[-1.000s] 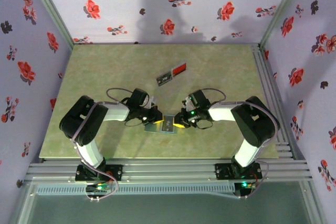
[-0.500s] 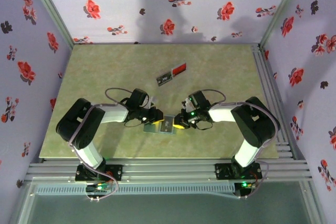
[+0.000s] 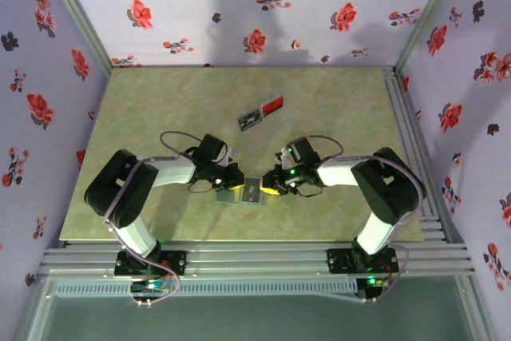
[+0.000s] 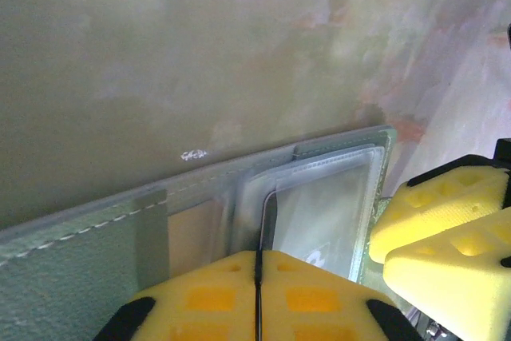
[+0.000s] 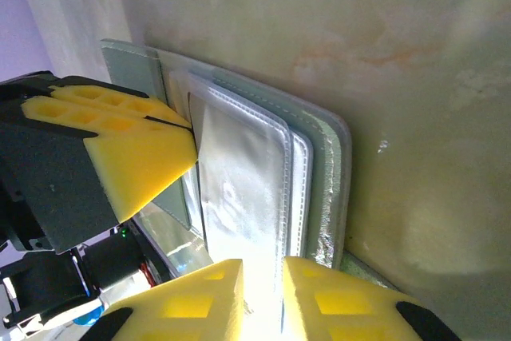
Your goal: Put the credit cards into the card holder
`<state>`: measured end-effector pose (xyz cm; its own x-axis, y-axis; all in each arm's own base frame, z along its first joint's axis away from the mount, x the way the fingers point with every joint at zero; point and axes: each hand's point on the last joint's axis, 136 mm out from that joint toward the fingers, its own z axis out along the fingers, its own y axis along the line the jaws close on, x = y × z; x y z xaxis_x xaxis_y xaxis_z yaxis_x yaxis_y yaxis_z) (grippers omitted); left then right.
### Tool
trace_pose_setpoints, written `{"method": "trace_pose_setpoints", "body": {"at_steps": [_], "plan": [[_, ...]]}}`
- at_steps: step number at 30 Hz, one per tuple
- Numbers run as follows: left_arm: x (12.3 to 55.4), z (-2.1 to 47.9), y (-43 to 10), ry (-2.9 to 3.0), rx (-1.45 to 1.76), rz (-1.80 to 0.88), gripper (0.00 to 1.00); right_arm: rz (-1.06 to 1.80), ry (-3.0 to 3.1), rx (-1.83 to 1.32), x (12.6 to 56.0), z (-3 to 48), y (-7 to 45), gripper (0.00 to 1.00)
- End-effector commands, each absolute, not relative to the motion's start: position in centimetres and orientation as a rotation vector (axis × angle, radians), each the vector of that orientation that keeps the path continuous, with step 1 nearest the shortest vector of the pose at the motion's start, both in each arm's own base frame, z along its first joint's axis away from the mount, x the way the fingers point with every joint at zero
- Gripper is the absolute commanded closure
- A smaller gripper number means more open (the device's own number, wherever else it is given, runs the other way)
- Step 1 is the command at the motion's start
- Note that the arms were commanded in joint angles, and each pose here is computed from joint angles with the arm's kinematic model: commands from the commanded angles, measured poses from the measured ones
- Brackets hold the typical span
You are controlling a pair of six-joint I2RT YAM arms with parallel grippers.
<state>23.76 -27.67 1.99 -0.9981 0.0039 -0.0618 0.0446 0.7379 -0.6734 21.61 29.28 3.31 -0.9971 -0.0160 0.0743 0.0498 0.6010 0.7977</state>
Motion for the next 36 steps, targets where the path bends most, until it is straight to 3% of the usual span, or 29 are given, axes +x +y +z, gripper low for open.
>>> {"method": "trace_pose_setpoints", "body": {"at_steps": [1, 6, 36], "plan": [[23.0, 0.2, -26.3, 2.949, 0.031, -0.998, 0.94, -1.373, -2.74, -0.024, 21.2, 3.7, 29.2, 0.78], [22.9, -0.1, -26.5, 2.944, 0.045, -1.016, 1.0, -1.339, -2.727, -0.037, 20.9, 2.8, 29.1, 0.73], [22.1, -1.3, -26.8, 2.914, 0.028, -1.146, 0.97, -1.277, -2.732, 0.021, 20.5, 2.7, 30.6, 0.75]]}}
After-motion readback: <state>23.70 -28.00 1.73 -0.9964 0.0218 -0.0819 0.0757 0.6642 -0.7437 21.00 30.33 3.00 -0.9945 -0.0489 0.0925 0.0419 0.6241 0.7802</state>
